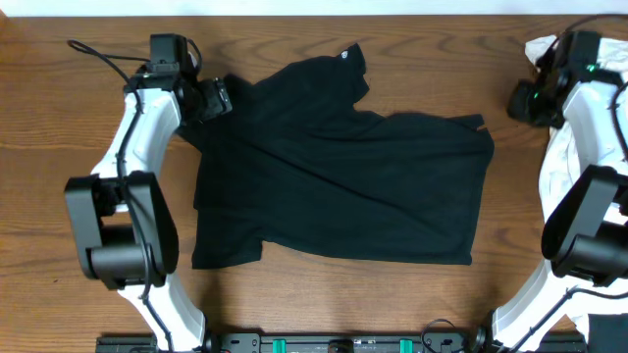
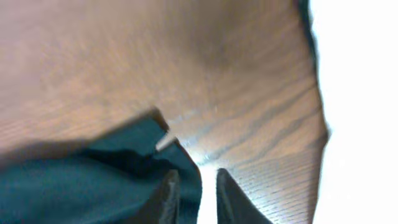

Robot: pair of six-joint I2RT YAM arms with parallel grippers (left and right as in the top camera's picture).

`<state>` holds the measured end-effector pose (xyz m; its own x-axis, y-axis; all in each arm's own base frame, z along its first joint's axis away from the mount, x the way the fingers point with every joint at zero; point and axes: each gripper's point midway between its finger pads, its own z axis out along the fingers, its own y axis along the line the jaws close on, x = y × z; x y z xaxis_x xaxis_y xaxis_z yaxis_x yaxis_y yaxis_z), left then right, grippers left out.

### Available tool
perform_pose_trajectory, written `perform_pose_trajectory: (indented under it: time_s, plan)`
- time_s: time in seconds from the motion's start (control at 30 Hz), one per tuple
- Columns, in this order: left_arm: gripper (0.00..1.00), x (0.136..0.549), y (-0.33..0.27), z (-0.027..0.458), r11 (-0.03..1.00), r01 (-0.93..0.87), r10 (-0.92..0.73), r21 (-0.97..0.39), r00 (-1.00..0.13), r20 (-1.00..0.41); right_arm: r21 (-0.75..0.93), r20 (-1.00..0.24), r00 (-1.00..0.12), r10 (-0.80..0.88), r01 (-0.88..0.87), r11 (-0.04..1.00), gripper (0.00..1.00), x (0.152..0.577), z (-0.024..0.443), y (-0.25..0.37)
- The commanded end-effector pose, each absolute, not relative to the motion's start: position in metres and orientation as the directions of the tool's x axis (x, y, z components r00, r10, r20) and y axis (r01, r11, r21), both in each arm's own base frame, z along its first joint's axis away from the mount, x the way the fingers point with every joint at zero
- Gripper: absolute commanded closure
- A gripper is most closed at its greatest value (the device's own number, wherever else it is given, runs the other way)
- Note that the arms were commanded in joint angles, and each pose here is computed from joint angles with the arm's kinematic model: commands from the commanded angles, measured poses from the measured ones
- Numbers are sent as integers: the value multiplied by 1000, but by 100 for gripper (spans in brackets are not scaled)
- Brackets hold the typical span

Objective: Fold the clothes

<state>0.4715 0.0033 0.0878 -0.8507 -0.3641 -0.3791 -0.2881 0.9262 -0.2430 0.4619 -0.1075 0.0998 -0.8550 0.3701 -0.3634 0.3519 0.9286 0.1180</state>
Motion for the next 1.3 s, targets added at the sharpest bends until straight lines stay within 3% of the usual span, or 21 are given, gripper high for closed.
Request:
perform_pose_trajectory:
  time_s: [0.0, 0.1, 0.2, 0.27, 0.3, 0.33, 0.73, 1.03, 1.27]
  plan:
    - [16, 472, -1, 116, 925, -268, -363, -270, -837, -410, 130, -413, -850, 328, 302, 945, 76, 467, 127, -102]
    - [16, 458, -2, 109, 924, -286, -364, -255, -862, -352, 178, -362, -874, 324, 277, 944, 82, 460, 120, -86]
    - [28, 442, -2, 103, 923, -303, -365, -237, -885, -290, 198, -317, -894, 316, 263, 944, 99, 451, 110, -73]
    - [46, 429, -3, 98, 922, -317, -366, -223, -899, -239, 191, -305, -907, 289, 239, 952, 99, 447, 99, -67]
    - [62, 422, -3, 96, 921, -324, -368, -215, -905, -212, 187, -305, -913, 270, 221, 957, 99, 446, 93, -65]
    - [92, 416, -3, 94, 921, -330, -368, -207, -911, -186, 180, -307, -920, 245, 196, 964, 99, 445, 86, -62]
    - [94, 324, -9, 87, 893, -442, -423, -82, -889, 174, 160, -400, -902, 164, 108, 981, 99, 444, 21, -53]
    - [94, 301, -17, 103, 880, -459, -442, -125, -886, 142, 160, -445, -881, 159, 96, 982, 99, 451, 4, -54]
    - [94, 264, -22, 74, 882, -461, -438, -100, -878, 194, 162, -485, -861, 154, 85, 983, 99, 466, -8, -55]
